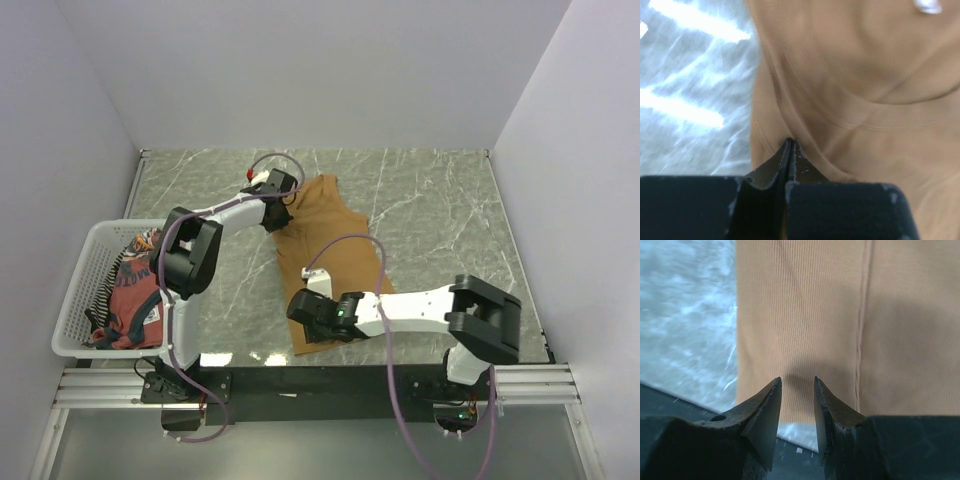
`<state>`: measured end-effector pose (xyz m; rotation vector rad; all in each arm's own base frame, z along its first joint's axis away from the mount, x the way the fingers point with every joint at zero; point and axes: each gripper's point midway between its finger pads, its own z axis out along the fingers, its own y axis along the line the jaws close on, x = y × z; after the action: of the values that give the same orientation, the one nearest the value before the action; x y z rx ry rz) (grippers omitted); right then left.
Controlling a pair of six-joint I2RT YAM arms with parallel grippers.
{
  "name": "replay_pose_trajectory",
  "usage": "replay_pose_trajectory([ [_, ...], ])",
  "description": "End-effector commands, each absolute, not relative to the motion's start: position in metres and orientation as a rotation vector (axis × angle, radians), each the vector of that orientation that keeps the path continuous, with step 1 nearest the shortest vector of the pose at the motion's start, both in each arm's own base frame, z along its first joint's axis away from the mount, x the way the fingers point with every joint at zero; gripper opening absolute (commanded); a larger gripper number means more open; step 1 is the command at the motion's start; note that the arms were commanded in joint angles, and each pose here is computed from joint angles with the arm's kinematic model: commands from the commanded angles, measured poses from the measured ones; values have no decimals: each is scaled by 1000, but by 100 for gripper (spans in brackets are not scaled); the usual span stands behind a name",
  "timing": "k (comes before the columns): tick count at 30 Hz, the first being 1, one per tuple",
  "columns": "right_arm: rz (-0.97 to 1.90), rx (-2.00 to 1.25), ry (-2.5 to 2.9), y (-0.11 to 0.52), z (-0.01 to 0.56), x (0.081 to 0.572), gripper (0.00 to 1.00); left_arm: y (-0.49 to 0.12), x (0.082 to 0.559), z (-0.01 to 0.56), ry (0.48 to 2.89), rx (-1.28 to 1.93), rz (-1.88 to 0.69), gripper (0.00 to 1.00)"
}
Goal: Fold and stack the tank tops
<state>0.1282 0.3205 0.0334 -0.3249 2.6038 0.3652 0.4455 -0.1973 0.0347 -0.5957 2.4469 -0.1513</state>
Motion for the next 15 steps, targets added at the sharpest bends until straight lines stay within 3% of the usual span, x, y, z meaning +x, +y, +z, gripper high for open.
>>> replay_pose_trajectory([
  [1,411,-390,2557,347,39,135,40,-201,450,17,2494,-549,-110,3],
  [11,550,-513,2646,401,17,117,40,-180,504,19,2435,-493,77,4],
  [15,705,-495,2612,448,34,127,41,-187,536,33,2373,-411,37,14],
])
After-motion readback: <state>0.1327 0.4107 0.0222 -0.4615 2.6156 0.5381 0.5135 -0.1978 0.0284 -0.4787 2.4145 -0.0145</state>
